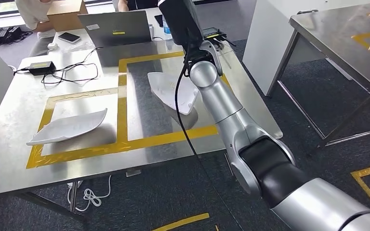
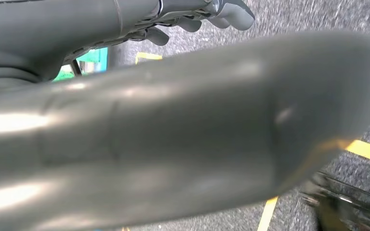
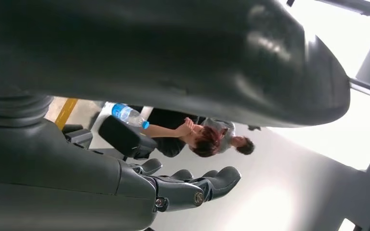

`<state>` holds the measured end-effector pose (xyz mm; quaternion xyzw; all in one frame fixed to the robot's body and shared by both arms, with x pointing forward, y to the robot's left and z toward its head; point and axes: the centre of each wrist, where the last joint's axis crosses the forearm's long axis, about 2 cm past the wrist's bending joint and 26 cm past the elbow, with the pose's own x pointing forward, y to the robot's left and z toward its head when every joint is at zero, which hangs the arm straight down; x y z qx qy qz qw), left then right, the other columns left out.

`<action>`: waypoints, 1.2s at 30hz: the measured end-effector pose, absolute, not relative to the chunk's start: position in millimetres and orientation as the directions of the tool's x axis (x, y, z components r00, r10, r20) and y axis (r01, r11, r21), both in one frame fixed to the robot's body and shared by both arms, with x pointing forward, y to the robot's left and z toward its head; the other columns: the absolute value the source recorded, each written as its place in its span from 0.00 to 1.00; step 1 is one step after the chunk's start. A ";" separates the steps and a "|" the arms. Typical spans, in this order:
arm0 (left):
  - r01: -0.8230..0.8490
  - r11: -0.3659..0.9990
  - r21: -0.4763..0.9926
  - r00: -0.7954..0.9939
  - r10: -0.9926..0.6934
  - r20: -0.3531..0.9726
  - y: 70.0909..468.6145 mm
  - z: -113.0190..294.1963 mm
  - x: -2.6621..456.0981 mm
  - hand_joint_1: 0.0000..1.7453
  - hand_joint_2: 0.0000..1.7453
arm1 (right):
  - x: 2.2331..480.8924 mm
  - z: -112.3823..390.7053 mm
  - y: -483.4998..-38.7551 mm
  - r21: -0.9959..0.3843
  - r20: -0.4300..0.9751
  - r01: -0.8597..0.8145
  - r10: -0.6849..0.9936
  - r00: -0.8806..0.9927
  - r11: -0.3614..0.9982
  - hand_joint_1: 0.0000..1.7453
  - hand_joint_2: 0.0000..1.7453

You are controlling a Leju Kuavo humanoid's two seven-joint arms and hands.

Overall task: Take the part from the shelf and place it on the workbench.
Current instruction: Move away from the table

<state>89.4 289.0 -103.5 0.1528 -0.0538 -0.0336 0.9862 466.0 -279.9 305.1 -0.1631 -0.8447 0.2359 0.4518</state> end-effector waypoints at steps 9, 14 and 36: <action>0.012 0.959 0.282 0.996 -0.036 0.081 282.2 -106.4 73.9 0.00 0.00 | 435.2 317.7 -285.1 -0.488 0.604 0.149 0.456 -0.654 0.860 0.00 0.00; 0.010 0.962 0.272 0.997 -0.029 0.069 277.6 -106.9 70.3 0.00 0.00 | 423.2 319.1 -291.5 -0.493 0.567 0.182 0.473 -0.675 0.851 0.00 0.00; 0.008 0.970 0.243 0.998 -0.024 0.063 262.0 -107.3 63.5 0.00 0.00 | 330.4 271.0 -326.8 -0.459 0.434 0.319 0.523 -0.734 0.829 0.00 0.00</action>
